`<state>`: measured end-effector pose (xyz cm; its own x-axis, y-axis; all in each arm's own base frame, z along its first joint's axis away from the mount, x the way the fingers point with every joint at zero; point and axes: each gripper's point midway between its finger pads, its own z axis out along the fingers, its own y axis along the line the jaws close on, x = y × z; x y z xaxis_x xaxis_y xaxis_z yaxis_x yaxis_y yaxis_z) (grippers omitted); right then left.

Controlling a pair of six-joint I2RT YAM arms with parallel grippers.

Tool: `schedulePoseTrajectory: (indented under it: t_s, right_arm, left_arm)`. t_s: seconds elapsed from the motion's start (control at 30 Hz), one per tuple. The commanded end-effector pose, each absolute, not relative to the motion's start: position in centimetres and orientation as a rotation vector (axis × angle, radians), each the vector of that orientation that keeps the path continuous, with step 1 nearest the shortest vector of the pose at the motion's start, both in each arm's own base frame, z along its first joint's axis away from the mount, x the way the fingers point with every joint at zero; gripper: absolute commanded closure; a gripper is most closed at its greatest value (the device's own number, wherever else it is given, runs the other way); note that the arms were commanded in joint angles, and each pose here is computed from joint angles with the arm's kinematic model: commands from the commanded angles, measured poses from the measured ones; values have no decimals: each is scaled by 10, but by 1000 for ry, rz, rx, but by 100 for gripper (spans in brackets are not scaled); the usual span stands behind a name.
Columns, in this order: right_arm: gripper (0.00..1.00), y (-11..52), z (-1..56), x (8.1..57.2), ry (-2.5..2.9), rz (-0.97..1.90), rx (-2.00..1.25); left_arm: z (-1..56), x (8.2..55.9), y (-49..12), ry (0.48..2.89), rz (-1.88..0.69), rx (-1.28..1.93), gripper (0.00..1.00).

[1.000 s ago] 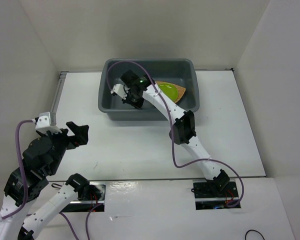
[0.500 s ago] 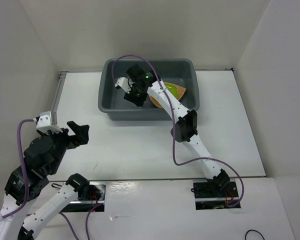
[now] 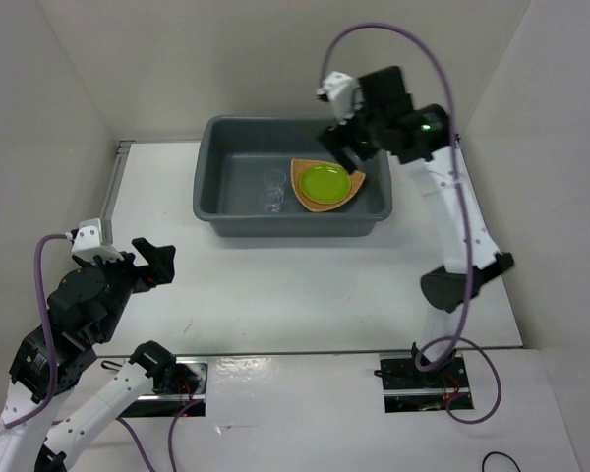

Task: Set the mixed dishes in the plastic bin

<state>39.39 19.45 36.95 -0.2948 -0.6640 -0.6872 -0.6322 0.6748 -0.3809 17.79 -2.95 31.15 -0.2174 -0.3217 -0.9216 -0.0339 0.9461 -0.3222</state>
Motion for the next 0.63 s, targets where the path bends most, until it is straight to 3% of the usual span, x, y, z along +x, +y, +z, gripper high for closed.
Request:
schedulePoseTrajectory:
  t_s: [0.0,0.13,0.17,0.2,0.23,0.37,0.6]
  right_arm:
    - [2,109,343,381,2200,-86,-853]
    - [2,30,326,341,2295,-25,-672]
    - [2,19,296,328,2372,-8,-659]
    - [2,12,307,312,2303,-39,-660]
    - [2,7,278,296,2371,-30,-671]
    - [2,4,260,254,2351,-24,-647]
    - [2,-12,245,228,2307,-134,-569]
  left_arm:
    - [317,181,-33,1756,-286,-262,0]
    - [317,181,-33,1756,-286,-262,0]
    - [317,181,-33,1756,-286,-262,0]
    - [317,181,-33,1756,-286,-262,0]
    - [317,181,-33,1756,-286,-262,0]
    - [317,184,-36,1764,-287,-245,0]
    - [307,194,-44,1822,-263,-225,0]
